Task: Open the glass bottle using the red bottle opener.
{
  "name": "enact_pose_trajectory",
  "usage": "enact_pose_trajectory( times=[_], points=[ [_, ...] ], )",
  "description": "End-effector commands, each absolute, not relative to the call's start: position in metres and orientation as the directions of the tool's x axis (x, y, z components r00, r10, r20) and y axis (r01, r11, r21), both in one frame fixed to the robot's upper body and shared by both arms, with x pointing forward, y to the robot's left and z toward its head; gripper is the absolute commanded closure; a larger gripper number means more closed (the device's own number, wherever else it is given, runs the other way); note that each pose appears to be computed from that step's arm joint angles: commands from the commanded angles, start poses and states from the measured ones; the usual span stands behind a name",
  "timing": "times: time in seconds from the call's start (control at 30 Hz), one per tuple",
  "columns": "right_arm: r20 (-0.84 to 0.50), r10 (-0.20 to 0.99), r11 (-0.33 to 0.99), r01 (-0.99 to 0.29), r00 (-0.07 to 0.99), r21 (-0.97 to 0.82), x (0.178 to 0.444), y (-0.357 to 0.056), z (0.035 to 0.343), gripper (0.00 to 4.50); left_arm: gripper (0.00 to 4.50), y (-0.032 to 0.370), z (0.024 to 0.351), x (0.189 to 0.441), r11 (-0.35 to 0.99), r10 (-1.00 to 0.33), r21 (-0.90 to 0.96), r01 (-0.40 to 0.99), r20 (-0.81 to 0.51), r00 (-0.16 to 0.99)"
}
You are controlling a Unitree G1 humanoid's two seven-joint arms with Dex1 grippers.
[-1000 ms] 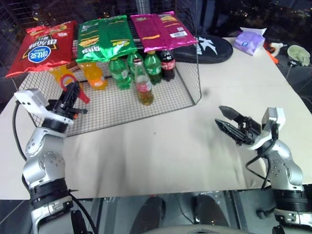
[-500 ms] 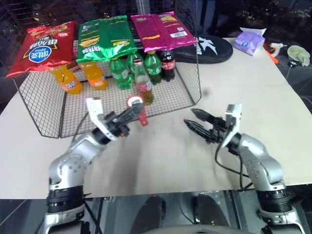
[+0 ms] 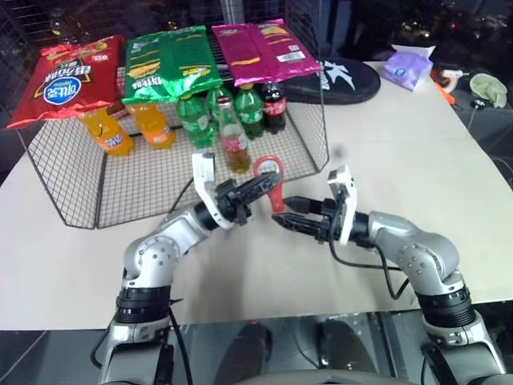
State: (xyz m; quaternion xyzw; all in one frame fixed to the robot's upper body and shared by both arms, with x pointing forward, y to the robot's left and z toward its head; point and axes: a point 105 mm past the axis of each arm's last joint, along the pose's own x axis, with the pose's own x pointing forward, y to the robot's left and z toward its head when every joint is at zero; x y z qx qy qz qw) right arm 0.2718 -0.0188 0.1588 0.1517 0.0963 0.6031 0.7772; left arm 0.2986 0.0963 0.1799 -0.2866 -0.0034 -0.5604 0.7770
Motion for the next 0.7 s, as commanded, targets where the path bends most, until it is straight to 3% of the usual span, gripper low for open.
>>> enact_pose_trajectory(
  times=[0.03,0.47,0.6,0.63,0.67,0.7],
  points=[
    [0.085,0.977,0.154,-0.925,0.195,0.348,0.263,-0.014,0.177,1.48,4.42,0.094,0.188,0.298,0.190,-0.871,-0.408,0.893,0.351,0.345],
    [0.086,0.986,0.096,-0.915,0.141,0.391,0.262,0.001,0.178,1.48,4.42,0.090,0.182,0.301,0.196,-0.865,-0.401,0.895,0.359,0.351],
    [0.080,0.987,0.098,-0.915,0.140,0.391,0.263,0.000,0.176,3.12,4.50,0.090,0.182,0.302,0.200,-0.859,-0.397,0.896,0.369,0.355],
    [0.076,0.987,0.099,-0.915,0.139,0.391,0.263,0.000,0.175,3.91,4.50,0.090,0.183,0.302,0.203,-0.853,-0.398,0.895,0.378,0.361],
    [0.074,0.987,0.100,-0.915,0.139,0.392,0.263,0.000,0.174,3.91,4.50,0.091,0.184,0.303,0.203,-0.848,-0.398,0.895,0.385,0.364],
    [0.071,0.988,0.100,-0.914,0.139,0.393,0.263,0.000,0.173,4.25,4.50,0.091,0.184,0.303,0.203,-0.845,-0.397,0.895,0.390,0.365]
  ],
)
